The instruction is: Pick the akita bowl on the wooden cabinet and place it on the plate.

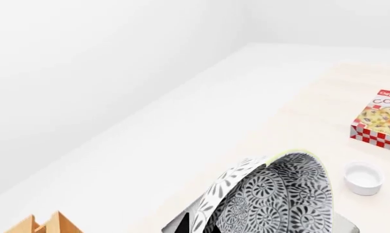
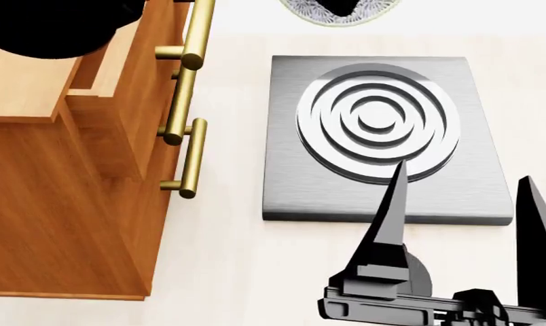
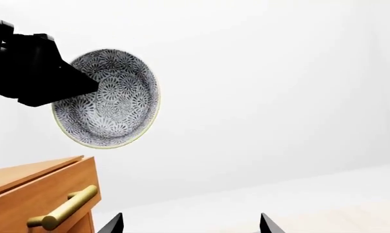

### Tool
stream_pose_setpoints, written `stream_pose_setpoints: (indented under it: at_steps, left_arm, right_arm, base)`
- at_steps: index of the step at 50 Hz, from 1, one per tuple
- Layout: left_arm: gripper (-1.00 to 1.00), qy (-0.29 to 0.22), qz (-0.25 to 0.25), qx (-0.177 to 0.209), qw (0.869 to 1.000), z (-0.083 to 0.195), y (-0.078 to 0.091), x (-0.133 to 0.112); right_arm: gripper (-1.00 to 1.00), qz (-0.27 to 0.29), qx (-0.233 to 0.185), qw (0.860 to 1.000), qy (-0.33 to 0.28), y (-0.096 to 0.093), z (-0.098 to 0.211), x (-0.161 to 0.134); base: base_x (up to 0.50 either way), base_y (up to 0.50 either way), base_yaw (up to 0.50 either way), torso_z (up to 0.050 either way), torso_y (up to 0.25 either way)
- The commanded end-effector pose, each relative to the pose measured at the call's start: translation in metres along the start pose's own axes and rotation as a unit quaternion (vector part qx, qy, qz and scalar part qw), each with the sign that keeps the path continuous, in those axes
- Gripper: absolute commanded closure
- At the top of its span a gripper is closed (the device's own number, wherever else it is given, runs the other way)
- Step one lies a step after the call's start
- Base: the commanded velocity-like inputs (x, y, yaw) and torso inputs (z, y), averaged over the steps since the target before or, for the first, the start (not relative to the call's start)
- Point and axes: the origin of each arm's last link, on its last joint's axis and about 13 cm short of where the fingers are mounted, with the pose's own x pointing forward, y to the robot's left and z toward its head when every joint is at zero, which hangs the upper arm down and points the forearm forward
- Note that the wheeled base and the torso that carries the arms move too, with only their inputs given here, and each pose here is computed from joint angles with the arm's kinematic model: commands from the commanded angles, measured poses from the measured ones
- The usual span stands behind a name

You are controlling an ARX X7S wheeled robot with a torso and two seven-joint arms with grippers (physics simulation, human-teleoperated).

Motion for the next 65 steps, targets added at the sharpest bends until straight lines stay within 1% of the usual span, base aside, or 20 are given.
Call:
stream_pose_setpoints:
  at_steps: [1, 9, 16, 24, 30, 36, 41, 48, 49, 51, 65]
  left_arm:
    - [1.0, 0.001, 0.011, 0.0, 1.0, -0.007, 0.004, 0.003]
    - [1.0, 0.006, 0.005, 0.003, 1.0, -0.015, 0.003, 0.006]
    - [1.0, 0.002, 0.001, 0.004, 1.0, -0.014, 0.003, 0.006]
    - [1.0, -0.001, -0.018, 0.004, 1.0, -0.02, -0.006, 0.006]
    - [1.0, -0.003, -0.026, 0.0, 1.0, -0.02, -0.008, 0.003]
    - [1.0, -0.008, -0.039, 0.01, 0.999, -0.024, -0.009, 0.002]
    - [1.0, -0.024, -0.058, 0.025, 0.998, -0.028, -0.009, 0.001]
    - [1.0, -0.033, -0.061, 0.033, 0.997, -0.03, -0.008, 0.001]
    - [1.0, -0.038, -0.061, 0.041, 0.997, -0.031, -0.008, 0.002]
    - [1.0, -0.044, -0.061, 0.045, 0.996, -0.032, -0.008, 0.002]
    - [1.0, -0.052, -0.07, 0.048, 0.995, -0.04, -0.011, 0.005]
  right_arm:
    - [-1.0, 0.001, 0.0, 1.0, 0.0, 0.0, 0.0, 0.0]
    - [-1.0, 0.004, 0.001, 1.0, 0.004, 0.001, -0.002, 0.0]
    - [-1.0, 0.008, 0.0, 1.0, 0.007, 0.002, -0.004, 0.001]
    - [-1.0, 0.005, 0.0, 1.0, 0.007, 0.001, -0.003, 0.001]
    - [-1.0, 0.005, 0.0, 1.0, 0.008, 0.001, -0.003, 0.001]
    - [-1.0, 0.005, -0.001, 1.0, 0.007, 0.002, -0.003, 0.001]
    - [-1.0, 0.004, -0.001, 1.0, 0.007, 0.001, -0.003, 0.001]
    - [-1.0, 0.003, -0.001, 1.0, 0.006, 0.001, -0.002, 0.001]
    - [-1.0, 0.002, -0.001, 1.0, 0.006, 0.001, -0.002, 0.001]
    - [-1.0, 0.003, -0.002, 1.0, 0.006, 0.001, -0.002, 0.001]
    - [-1.0, 0.002, -0.001, 1.0, 0.005, 0.0, -0.002, 0.001]
  base:
    - [0.0, 0.0, 0.0, 0.0, 0.0]
    - [0.0, 0.0, 0.0, 0.0, 0.001]
    - [0.0, 0.0, 0.0, 0.0, 0.0]
    - [0.0, 0.0, 0.0, 0.0, 0.001]
    - [0.0, 0.0, 0.0, 0.0, 0.0]
    - [0.0, 0.0, 0.0, 0.0, 0.0]
    - [0.0, 0.0, 0.0, 0.0, 0.0]
    - [0.0, 0.0, 0.0, 0.0, 0.001]
    - [0.0, 0.0, 0.0, 0.0, 0.0]
    - [0.0, 0.0, 0.0, 0.0, 0.0]
    - [0.0, 0.0, 0.0, 0.0, 0.001]
